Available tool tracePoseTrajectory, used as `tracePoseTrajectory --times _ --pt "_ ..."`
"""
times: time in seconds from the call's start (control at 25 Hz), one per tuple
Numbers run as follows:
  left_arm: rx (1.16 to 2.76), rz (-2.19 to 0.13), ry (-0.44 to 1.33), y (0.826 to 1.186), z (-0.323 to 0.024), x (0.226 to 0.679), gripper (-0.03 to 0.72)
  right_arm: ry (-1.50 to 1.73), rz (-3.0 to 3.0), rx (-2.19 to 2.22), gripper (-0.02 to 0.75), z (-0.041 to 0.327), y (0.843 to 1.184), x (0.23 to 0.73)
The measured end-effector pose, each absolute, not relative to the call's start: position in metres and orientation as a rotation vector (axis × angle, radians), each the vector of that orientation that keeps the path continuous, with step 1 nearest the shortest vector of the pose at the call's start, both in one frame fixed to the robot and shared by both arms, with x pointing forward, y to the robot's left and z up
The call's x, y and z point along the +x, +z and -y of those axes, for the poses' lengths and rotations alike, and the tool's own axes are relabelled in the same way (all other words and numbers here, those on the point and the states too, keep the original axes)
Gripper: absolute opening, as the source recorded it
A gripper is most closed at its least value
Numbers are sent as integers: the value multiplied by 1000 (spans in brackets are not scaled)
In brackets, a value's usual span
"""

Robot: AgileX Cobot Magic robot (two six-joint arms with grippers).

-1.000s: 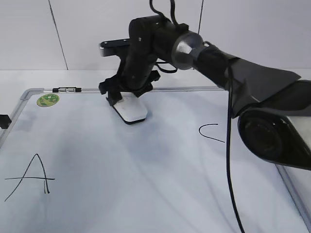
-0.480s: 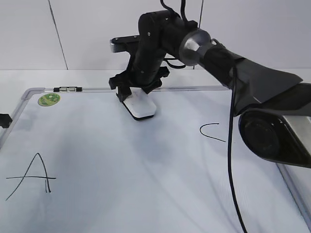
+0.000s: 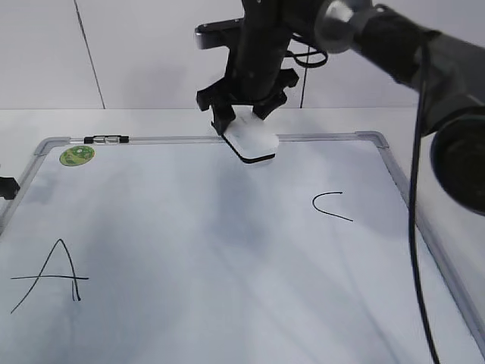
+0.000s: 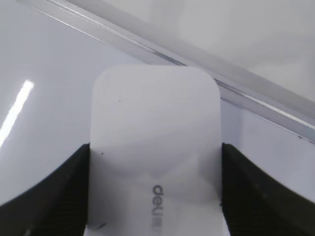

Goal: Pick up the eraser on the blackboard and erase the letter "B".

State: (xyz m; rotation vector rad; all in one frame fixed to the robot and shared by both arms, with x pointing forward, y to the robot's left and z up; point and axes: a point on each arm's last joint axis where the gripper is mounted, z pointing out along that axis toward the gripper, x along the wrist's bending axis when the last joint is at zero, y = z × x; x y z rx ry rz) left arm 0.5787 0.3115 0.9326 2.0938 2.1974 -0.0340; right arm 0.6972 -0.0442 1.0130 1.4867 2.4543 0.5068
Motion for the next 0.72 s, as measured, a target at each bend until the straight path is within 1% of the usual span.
tracePoseTrajectory --times 0.24,0.48,0.6,0.72 --pt "2097 -2204 -55 933 -311 577 53 453 -2426 1463 521 64 1053 671" --pt "2110 -2217 -95 932 -311 575 53 437 -2339 1460 521 95 1107 630" --pt "2115 -2221 -107 932 -310 574 53 427 -2317 1473 521 108 1121 610" --pt "2123 -2227 -128 933 -310 572 53 386 -2304 1510 521 122 1124 591"
